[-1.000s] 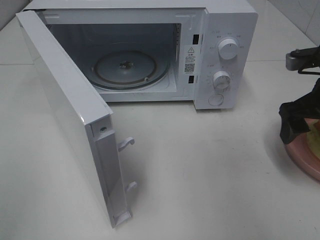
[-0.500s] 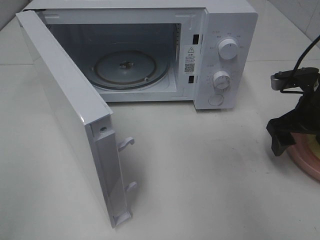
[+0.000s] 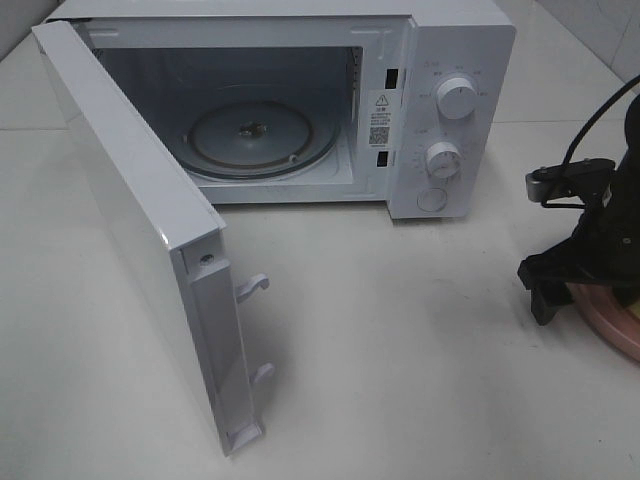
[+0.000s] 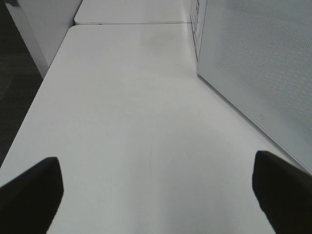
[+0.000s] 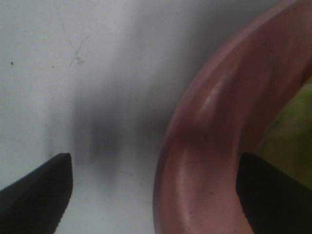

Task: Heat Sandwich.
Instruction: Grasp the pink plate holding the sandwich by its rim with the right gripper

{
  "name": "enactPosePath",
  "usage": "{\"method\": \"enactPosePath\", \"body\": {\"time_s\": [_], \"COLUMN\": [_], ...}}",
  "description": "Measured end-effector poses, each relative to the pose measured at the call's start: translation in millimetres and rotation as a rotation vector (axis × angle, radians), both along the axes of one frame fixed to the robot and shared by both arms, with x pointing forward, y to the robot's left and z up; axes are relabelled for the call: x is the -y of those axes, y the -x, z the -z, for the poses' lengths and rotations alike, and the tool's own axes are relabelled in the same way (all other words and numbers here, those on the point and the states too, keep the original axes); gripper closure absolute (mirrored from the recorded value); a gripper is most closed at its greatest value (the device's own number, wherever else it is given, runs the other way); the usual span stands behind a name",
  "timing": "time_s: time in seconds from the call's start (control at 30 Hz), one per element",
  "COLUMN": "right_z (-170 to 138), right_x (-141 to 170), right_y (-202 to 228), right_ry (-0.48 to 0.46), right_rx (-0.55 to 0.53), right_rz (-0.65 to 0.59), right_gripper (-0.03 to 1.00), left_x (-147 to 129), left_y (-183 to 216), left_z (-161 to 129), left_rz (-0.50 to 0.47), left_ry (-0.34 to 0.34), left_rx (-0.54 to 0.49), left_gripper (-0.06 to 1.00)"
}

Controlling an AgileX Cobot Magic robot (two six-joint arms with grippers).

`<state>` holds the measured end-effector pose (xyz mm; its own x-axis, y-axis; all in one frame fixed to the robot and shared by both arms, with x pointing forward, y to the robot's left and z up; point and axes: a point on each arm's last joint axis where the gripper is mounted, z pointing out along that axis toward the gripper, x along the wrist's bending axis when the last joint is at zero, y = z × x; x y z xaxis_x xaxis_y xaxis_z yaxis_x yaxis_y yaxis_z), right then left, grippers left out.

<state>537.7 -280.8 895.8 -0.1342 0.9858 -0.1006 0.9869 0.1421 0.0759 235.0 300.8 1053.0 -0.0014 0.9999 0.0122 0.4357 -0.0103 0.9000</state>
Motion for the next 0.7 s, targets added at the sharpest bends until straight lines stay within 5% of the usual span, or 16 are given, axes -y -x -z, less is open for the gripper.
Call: {"method": "enactPosePath", "body": {"time_s": [0.47, 0.63, 0.7], "right_z": [11.0, 11.0, 11.0], "right_x": [0.0, 0.0, 0.5], "right_y": [-4.2, -4.0, -3.9], "right_ry": [0.004, 0.004, 0.011], "right_rx": [0.002, 0.000, -0.001], "right_rz": [-0.005, -0.004, -0.012], "right_gripper": [0.16, 0.33, 0.51], "left_x": [0.0, 0.0, 0.0], "left_y": [0.0, 0.0, 0.0], "left_z": [0.0, 0.0, 0.0], "left_rz": [0.000, 0.000, 0.000], "left_ry": [0.000, 0.000, 0.000], "left_rx": [0.000, 0.000, 0.000], "left_gripper": [-0.05, -0.05, -0.05]}}
